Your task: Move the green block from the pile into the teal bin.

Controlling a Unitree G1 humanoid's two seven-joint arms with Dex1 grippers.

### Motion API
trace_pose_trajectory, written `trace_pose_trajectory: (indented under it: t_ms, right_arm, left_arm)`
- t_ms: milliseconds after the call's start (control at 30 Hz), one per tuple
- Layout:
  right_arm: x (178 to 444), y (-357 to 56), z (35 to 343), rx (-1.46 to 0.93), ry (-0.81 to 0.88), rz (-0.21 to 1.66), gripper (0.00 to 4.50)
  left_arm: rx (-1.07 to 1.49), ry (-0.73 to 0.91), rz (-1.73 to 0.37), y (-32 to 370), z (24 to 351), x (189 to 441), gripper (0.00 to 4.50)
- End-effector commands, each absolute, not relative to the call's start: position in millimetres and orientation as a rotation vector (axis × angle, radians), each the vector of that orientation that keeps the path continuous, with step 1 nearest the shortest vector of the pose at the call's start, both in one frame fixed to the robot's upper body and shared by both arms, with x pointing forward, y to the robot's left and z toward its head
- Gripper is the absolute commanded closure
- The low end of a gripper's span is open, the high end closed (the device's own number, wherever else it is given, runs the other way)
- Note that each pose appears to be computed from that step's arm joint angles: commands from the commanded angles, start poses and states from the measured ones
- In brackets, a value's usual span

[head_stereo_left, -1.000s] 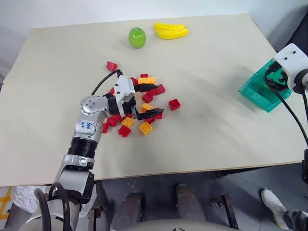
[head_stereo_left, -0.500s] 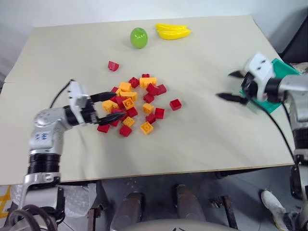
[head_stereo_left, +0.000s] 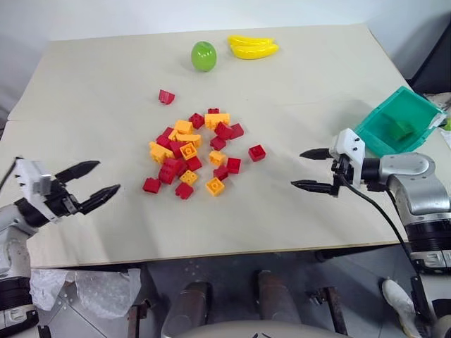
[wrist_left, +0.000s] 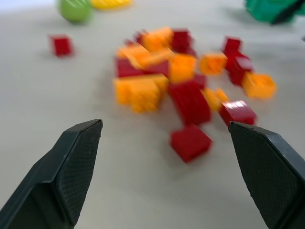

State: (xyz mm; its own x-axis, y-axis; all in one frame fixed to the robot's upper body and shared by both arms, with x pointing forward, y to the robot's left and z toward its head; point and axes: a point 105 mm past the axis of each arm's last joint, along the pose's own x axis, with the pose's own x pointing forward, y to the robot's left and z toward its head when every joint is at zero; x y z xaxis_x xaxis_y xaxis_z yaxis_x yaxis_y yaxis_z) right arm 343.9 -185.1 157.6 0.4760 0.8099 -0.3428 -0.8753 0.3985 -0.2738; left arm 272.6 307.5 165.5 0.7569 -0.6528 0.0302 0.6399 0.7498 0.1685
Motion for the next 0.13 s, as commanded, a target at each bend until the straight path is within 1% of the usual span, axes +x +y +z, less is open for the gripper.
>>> trace_pose_trajectory:
  t_ms: [33, 133]
  right_arm:
    - [347.4, -184.1, 170.8, -0.432, 0.083, 1.041, 0.04]
    - [347.4, -182.5, 169.8, -0.411, 0.066, 1.023, 0.04]
  left_arm:
    - [0.157, -0.127, -0.685, 306.8, 179.0, 267.8, 0.0]
    - [0.227, -0.028, -0.698, 305.4, 161.9, 263.3, 0.0]
